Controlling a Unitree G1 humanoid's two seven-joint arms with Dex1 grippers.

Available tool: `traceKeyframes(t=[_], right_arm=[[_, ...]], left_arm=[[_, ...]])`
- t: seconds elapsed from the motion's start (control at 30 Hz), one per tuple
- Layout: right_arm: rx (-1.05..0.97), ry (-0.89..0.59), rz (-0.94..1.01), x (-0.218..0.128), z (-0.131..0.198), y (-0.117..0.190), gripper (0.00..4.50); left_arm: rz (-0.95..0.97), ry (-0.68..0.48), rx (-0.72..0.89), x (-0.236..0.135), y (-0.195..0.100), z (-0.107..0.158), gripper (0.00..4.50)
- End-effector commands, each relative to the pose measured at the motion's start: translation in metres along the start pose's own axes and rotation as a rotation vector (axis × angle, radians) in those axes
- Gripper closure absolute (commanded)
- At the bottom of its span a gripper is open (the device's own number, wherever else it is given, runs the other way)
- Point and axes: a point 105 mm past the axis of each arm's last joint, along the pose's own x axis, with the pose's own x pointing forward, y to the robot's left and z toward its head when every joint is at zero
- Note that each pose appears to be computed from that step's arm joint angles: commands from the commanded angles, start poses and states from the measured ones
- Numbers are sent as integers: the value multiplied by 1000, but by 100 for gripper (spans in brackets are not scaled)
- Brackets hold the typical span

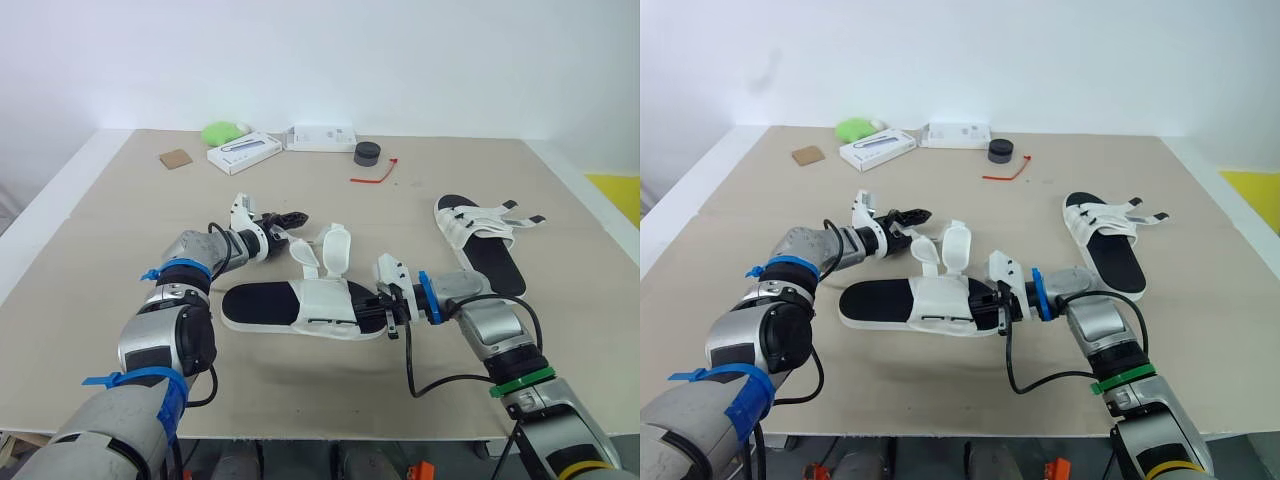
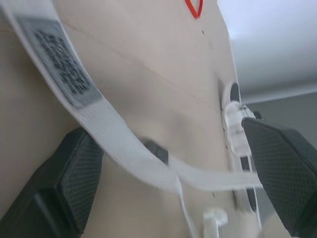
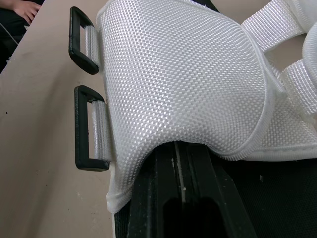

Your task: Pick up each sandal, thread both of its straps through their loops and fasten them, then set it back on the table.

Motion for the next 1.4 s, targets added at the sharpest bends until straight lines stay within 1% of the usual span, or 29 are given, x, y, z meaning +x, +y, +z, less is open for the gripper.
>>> traceKeyframes(t=[0.03,0.1,0.13,0.17,0.23,0.27,0.37,0.47,0.57,0.63,0.67,0.73,0.8,0.87,0.97,1.03,1.1,1.13,1.17,1.3,1.33,1.4], right_arm=[[124,133,8,11,-43,10,450],[126,132,7,11,-43,10,450],[127,132,6,11,-43,10,450],[129,133,5,11,-44,10,450],[132,132,5,11,-44,10,450],[133,131,4,11,-44,10,450],[134,132,4,11,-44,11,450],[138,130,3,10,-44,11,450],[143,129,1,10,-45,11,450],[144,131,-2,9,-45,11,450],[146,131,-3,9,-45,11,450],[148,130,-4,9,-45,11,450],[151,128,-8,8,-45,11,450],[154,128,-8,7,-45,12,450],[157,127,-9,7,-45,13,450],[159,123,-11,6,-45,12,450],[159,124,-11,6,-44,12,450],[160,123,-11,6,-44,12,450],[161,123,-11,6,-45,12,450],[160,125,-6,7,-45,13,450],[160,127,-5,7,-45,14,450],[160,128,-4,6,-45,13,450]], left_arm=[[1,-29,27,1,-6,9,175],[2,-36,30,0,-6,11,274],[4,-39,33,0,-6,12,299],[11,-48,41,0,-5,14,352],[11,-58,48,0,-6,16,439],[9,-64,51,0,-7,17,445],[-19,-79,62,1,-13,20,445],[-93,-115,119,1,-30,27,445],[-268,-163,235,-4,-62,34,445],[-382,-164,290,-11,-81,31,445],[-438,-167,343,-17,-90,28,445],[-500,-157,412,-25,-100,21,445],[-628,-173,586,-42,-117,4,445],[-758,-147,803,-63,-125,-26,445],[-882,-76,1041,-85,-118,-62,445],[-941,-38,1170,-95,-113,-78,445],[-1047,-33,1394,-107,-107,-94,445],[-1096,-41,1512,-112,-105,-100,445],[-1130,-46,1593,-114,-102,-104,445],[-1193,-119,1731,-117,-103,-101,445],[-1207,-125,1766,-119,-102,-100,445],[-1232,-101,1804,-122,-97,-101,445]])
